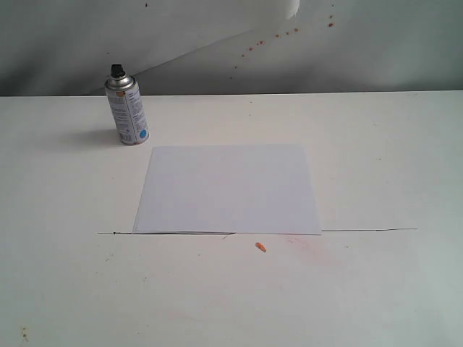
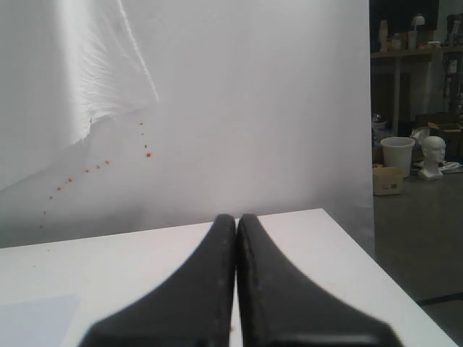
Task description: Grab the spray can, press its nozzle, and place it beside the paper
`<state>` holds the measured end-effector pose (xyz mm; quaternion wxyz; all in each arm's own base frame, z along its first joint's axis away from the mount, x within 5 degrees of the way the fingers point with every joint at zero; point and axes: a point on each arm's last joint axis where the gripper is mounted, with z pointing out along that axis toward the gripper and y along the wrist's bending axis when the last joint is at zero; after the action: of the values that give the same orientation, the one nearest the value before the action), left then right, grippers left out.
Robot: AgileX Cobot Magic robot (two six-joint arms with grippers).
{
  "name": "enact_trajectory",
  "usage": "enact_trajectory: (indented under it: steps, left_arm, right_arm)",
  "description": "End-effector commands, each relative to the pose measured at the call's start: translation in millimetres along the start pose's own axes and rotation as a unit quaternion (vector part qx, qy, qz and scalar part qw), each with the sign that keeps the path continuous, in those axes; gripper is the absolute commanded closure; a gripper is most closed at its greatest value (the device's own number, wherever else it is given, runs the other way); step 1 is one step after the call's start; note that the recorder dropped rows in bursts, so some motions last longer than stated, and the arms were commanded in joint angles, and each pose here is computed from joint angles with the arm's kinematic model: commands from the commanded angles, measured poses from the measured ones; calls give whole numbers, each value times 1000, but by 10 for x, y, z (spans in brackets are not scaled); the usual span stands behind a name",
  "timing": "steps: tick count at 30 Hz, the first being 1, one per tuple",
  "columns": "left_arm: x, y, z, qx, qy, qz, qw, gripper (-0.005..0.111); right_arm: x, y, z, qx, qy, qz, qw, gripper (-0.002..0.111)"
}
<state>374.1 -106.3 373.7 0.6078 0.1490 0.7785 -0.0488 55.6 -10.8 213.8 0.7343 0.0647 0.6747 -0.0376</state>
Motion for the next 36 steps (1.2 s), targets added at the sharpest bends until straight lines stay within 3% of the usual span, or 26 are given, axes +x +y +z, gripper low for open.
enact_trajectory:
  steps: [1,3,5,14,26,31,36]
  left_arm:
    - [-93,25,-336,1,58,-15,998,69]
    - [-117,33,-476,1,82,-15,997,92]
    - [-136,33,-607,4,102,-22,995,106]
    - [-277,-2,-1379,28,68,-72,995,106]
    - [155,-33,-2663,22,-30,-70,997,106]
    - [160,-29,-3199,19,-112,-68,991,106]
    - [226,6,-3692,-13,-180,-23,983,106]
  right_arm:
    - [11,-1,0,0,1,-1,1000,108]
    - [11,-1,0,0,1,-1,1000,108]
    - [11,-1,0,0,1,-3,1000,108]
    - [11,-1,0,0,1,-3,1000,108]
    - [11,-1,0,0,1,-3,1000,108]
    - [11,-1,0,0,1,-3,1000,108]
    - [11,-1,0,0,1,-3,1000,108]
